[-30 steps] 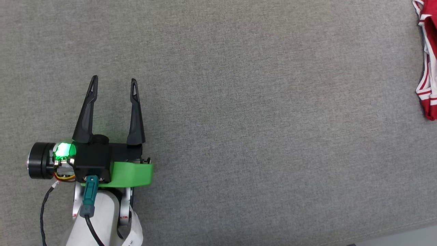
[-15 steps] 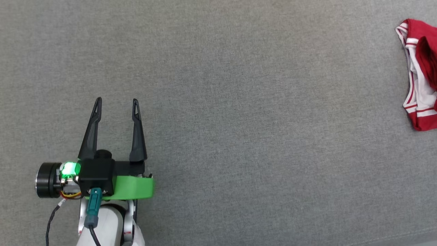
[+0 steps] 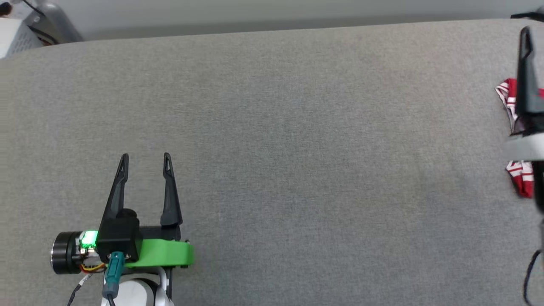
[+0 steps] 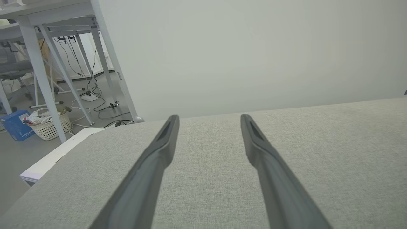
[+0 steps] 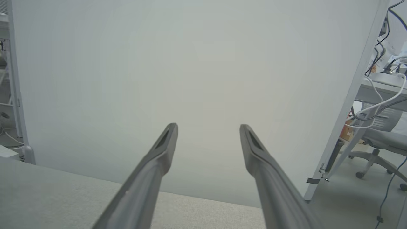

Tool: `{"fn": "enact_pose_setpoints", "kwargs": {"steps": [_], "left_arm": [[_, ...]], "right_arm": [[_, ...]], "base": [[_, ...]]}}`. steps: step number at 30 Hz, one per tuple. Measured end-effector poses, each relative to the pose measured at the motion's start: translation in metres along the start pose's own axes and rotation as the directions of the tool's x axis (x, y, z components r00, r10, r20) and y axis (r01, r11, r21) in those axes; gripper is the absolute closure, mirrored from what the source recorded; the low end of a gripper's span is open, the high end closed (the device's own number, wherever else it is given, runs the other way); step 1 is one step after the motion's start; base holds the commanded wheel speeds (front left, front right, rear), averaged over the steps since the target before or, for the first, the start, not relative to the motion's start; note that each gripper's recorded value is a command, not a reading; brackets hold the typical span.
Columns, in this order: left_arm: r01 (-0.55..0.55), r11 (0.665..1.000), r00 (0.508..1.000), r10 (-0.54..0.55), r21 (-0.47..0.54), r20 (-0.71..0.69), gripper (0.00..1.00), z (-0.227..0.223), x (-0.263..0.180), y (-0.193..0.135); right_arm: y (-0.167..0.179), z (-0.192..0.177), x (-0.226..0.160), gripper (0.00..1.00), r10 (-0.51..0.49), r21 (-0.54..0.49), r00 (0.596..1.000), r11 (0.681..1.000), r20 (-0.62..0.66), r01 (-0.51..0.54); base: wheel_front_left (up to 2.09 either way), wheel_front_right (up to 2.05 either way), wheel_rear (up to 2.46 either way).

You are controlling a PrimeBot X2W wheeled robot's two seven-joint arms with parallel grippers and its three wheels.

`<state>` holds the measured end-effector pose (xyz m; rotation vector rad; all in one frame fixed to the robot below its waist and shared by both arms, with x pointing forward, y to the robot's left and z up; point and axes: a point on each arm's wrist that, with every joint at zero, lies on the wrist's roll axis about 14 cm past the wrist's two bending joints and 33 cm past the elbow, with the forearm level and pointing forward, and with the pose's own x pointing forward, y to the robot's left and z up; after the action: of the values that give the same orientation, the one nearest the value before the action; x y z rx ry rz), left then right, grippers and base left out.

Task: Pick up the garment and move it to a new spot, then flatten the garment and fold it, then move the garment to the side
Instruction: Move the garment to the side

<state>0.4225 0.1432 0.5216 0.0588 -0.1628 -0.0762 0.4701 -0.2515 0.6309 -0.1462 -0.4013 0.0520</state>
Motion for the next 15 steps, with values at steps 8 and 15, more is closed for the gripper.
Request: {"fn": "enact_pose_setpoints", "kwargs": {"steps": [8,15], "left_arm": [[-0.068,0.998,0.998,0.068,0.008,-0.013,0.00,0.007,-0.027,0.024],[-0.106,0.994,0.994,0.106,0.005,-0.019,0.00,0.011,-0.047,0.036]], "right_arm": [[0.073,-0.021,-0.042,0.00,0.071,0.207,0.995,0.977,-0.072,-0.055],[0.103,-0.040,-0.083,0.00,0.097,0.292,0.981,0.955,-0.167,-0.045]], "base": [[0.00,0.00,0.00],[0.00,0.00,0.00]]}}
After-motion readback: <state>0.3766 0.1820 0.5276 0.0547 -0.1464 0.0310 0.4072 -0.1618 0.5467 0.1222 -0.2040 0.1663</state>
